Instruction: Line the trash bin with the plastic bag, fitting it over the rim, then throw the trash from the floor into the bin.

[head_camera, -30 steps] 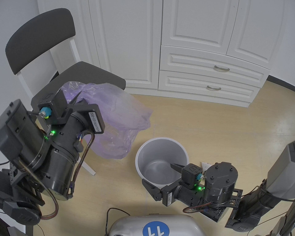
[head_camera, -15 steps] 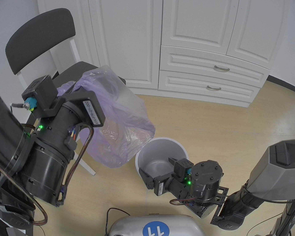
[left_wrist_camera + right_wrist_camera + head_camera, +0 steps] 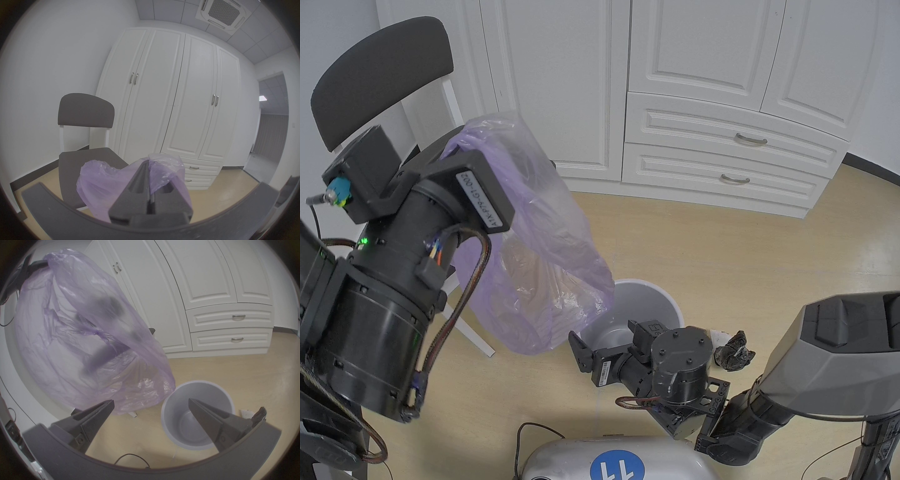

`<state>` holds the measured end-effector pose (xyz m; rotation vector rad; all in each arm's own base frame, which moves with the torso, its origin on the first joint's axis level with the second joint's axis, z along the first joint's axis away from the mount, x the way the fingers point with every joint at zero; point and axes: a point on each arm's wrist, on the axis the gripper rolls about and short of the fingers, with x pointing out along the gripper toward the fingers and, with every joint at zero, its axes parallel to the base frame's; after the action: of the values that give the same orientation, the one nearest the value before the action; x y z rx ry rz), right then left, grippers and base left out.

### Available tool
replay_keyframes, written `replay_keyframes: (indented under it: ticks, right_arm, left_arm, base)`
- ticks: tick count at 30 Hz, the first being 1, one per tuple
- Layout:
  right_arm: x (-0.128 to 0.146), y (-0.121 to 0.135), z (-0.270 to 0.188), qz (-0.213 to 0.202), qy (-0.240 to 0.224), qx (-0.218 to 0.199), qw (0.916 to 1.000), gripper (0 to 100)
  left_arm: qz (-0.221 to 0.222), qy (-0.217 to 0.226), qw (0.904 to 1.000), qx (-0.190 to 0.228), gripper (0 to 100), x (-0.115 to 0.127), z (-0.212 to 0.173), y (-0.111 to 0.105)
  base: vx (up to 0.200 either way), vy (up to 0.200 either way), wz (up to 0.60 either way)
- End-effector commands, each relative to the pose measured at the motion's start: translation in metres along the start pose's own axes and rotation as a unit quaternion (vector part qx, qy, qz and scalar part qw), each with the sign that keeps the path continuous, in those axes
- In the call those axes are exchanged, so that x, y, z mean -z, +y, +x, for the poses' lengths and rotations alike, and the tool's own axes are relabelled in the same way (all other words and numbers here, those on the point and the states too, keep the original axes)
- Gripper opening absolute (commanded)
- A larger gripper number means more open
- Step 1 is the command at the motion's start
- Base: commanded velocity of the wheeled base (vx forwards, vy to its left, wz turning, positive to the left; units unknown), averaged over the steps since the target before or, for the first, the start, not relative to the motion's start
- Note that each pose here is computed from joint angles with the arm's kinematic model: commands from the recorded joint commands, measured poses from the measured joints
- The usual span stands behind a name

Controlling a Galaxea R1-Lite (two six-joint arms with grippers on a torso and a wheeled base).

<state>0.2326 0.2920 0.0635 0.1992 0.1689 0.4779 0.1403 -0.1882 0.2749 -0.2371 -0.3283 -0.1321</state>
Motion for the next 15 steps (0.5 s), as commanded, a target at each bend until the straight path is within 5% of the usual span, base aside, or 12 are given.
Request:
replay_keyframes:
  ticks: [1,15]
  right_arm:
    - [0.014,0.004,0.012,0.017,0.006,-0.001,0.9998,100]
    - [0.02,0.003,0.027,0.025,-0.006,0.018,0.9995,100]
  left_arm:
    - [-0.014,-0.009,0.9999,0.005,0,-0.006,-0.001,-0.003]
    - [-0.051,-0.05,0.9974,-0.01,0,-0.043,-0.005,0.013]
  base:
    - [0.0,0.0,0.0]
    - [0.0,0.0,0.0]
